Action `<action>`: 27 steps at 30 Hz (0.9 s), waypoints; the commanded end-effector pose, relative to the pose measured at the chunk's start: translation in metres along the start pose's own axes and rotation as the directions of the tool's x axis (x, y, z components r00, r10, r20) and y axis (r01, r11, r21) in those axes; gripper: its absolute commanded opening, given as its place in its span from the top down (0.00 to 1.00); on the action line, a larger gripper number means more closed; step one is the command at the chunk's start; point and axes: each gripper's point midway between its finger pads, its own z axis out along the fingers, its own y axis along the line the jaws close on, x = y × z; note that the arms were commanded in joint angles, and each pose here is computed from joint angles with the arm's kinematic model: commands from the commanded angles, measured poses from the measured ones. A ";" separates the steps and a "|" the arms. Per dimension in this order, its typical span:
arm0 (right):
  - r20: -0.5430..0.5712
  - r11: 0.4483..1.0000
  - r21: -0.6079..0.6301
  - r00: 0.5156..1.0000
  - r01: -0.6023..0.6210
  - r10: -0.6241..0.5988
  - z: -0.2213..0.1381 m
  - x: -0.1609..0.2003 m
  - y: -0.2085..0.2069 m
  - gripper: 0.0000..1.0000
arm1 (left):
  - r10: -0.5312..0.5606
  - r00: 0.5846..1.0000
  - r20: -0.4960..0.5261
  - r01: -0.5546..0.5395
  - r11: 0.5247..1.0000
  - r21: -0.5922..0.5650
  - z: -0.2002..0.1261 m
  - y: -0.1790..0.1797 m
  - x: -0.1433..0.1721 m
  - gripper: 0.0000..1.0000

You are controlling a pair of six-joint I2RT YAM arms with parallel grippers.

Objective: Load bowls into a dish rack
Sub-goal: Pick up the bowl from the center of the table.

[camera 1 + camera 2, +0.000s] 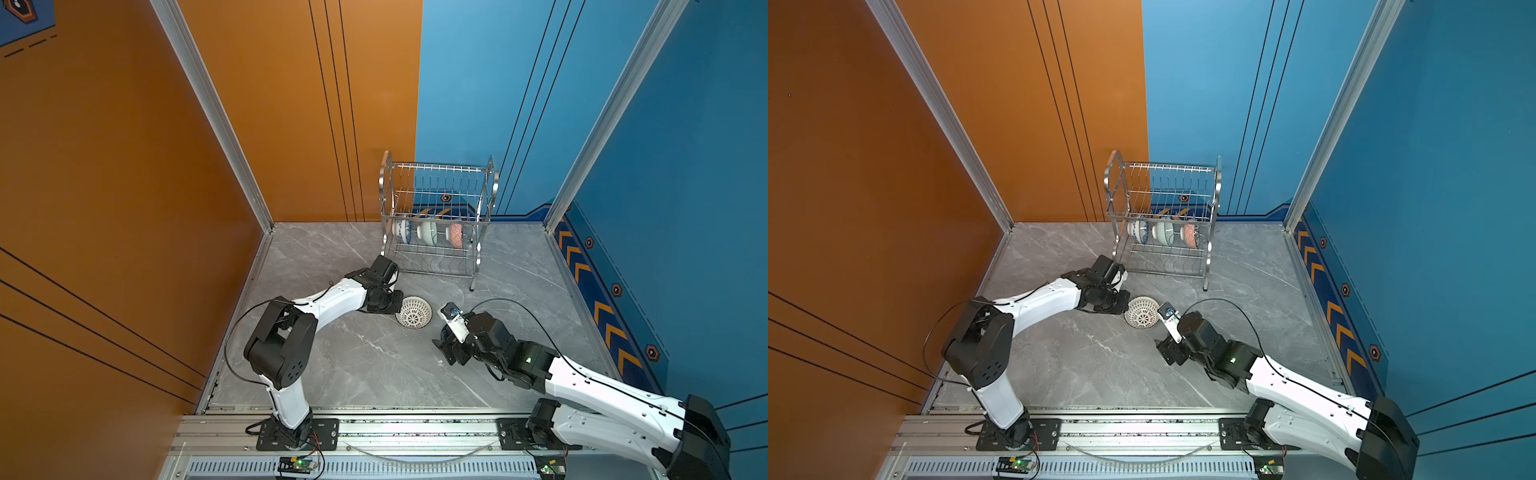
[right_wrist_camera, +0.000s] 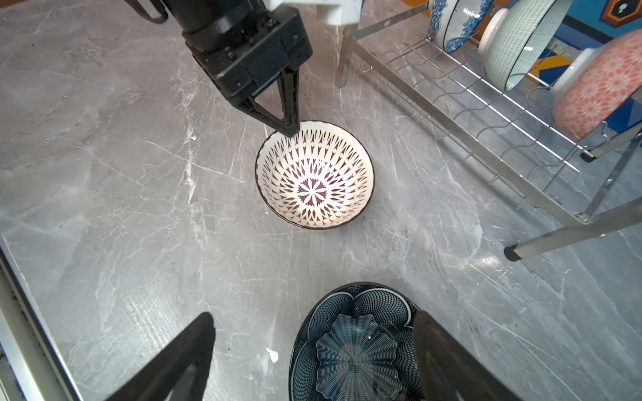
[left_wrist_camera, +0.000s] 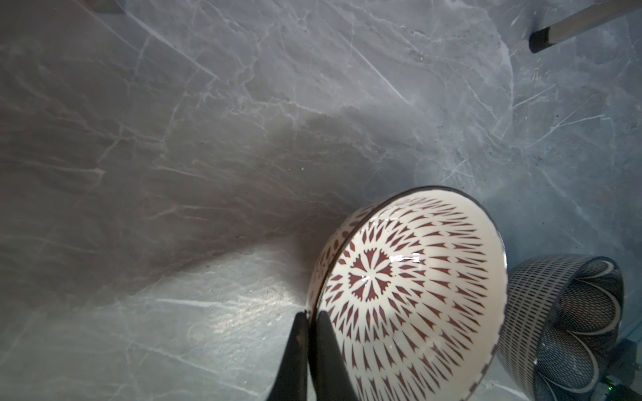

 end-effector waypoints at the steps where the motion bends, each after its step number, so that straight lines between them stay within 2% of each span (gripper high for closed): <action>1: 0.040 1.000 0.005 0.999 -0.029 0.029 -0.008 -0.006 -0.004 0.11 | 0.016 0.998 -0.064 -0.015 1.000 0.014 0.007 -0.002 0.010 0.86; 5: 0.053 0.999 0.012 0.998 -0.047 0.047 -0.013 -0.005 -0.009 0.11 | 0.026 0.994 -0.103 -0.026 1.000 0.008 0.012 -0.002 0.015 0.77; 8: 0.050 0.998 0.012 0.997 -0.055 0.054 -0.015 -0.004 -0.009 0.11 | 0.036 0.992 -0.118 -0.039 0.999 -0.015 0.015 -0.003 0.015 0.74; 10: 0.054 0.998 0.012 0.997 -0.061 0.060 -0.015 -0.003 -0.010 0.11 | 0.038 0.991 -0.127 -0.041 0.999 -0.021 0.018 -0.004 0.016 0.78; 13: 0.054 0.998 0.011 0.996 -0.065 0.065 -0.015 -0.001 -0.010 0.11 | 0.038 0.991 -0.125 -0.041 0.999 -0.017 0.017 -0.007 0.014 0.90; 16: 0.046 0.999 0.001 0.998 -0.045 0.044 -0.014 0.001 -0.007 0.12 | 0.041 0.993 -0.113 -0.045 0.999 -0.027 0.007 -0.007 0.011 0.95; 19: 0.043 1.000 0.007 0.999 0.013 -0.013 -0.011 0.000 -0.007 0.12 | 0.055 0.992 -0.117 -0.059 0.998 -0.034 -0.006 -0.007 0.008 1.00; 24: 0.072 0.982 -0.037 0.981 0.184 -0.181 -0.002 -0.008 0.007 0.11 | 0.119 0.978 -0.172 -0.129 0.990 -0.050 -0.038 -0.008 0.007 1.00; 27: 0.150 0.905 -0.099 0.905 0.414 -0.398 0.007 -0.004 0.034 0.10 | 0.164 0.965 -0.207 -0.177 0.983 -0.044 -0.053 -0.010 0.011 1.00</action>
